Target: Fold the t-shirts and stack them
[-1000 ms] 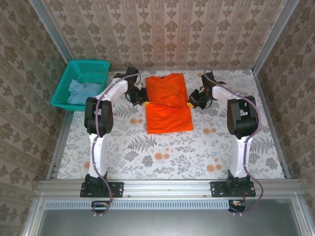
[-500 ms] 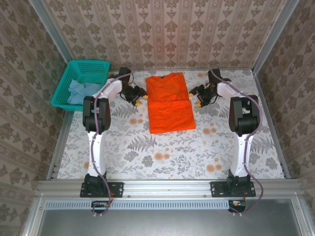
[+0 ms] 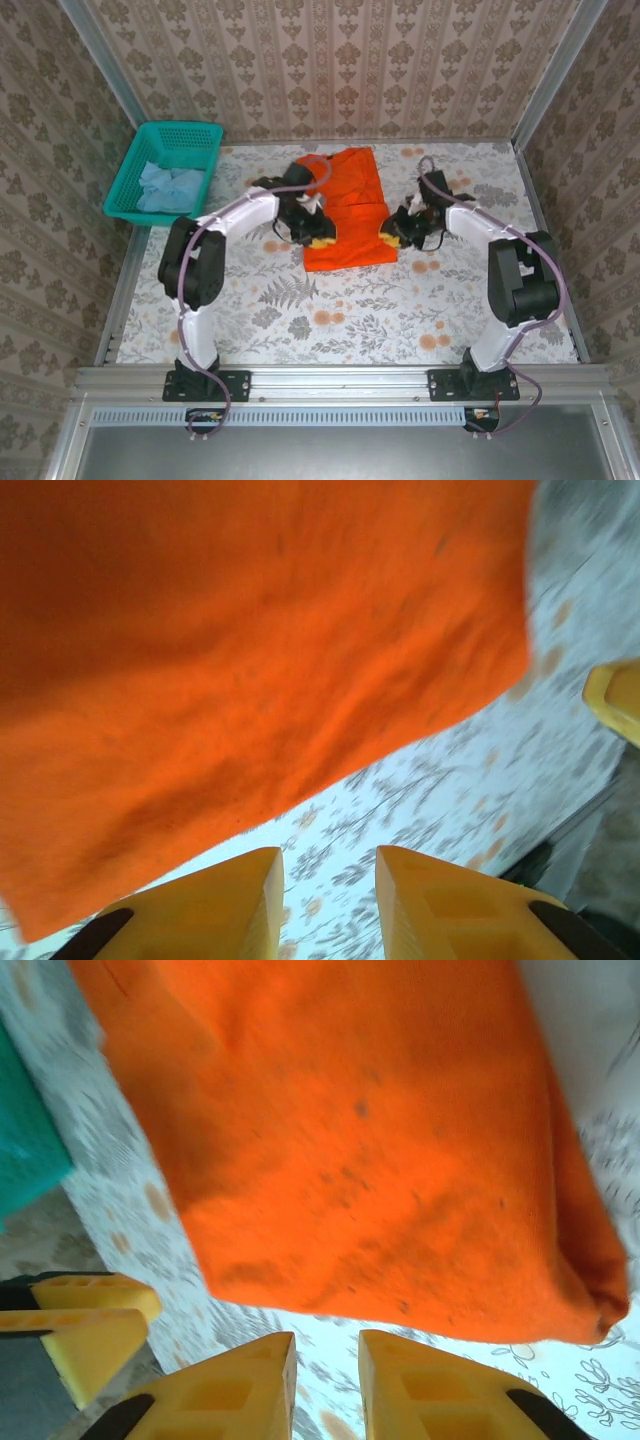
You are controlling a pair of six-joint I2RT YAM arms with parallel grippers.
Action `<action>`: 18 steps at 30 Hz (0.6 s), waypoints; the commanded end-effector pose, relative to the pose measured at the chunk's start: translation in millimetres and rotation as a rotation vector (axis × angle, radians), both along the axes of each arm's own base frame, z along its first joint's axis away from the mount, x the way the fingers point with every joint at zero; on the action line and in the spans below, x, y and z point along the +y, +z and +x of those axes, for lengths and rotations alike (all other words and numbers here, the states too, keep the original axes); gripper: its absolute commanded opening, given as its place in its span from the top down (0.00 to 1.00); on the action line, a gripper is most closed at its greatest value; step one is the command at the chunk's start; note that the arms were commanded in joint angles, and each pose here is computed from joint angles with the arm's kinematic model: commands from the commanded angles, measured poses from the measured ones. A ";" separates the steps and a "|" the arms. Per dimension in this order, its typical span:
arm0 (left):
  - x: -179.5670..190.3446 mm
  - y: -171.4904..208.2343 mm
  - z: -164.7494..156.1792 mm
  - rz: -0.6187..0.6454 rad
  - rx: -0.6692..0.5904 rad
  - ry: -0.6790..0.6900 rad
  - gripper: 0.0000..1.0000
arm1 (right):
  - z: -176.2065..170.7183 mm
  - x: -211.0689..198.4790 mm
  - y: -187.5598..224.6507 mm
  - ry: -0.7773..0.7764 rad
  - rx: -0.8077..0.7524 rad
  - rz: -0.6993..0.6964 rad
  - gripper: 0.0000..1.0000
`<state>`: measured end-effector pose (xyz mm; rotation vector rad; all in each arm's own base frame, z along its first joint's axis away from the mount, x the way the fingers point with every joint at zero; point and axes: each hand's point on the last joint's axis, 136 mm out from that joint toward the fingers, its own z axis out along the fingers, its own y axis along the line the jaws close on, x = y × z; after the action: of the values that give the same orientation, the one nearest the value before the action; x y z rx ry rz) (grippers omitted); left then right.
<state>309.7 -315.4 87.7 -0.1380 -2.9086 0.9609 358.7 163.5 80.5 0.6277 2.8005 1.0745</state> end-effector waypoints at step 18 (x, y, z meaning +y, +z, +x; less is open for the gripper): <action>99.1 -104.8 -98.0 0.358 0.111 -0.147 0.72 | -111.5 -30.6 -103.5 -0.057 0.264 -0.115 0.76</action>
<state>256.6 -268.3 20.5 -0.3047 -2.9366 0.7482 308.0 158.1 17.6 0.6865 2.8350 1.1131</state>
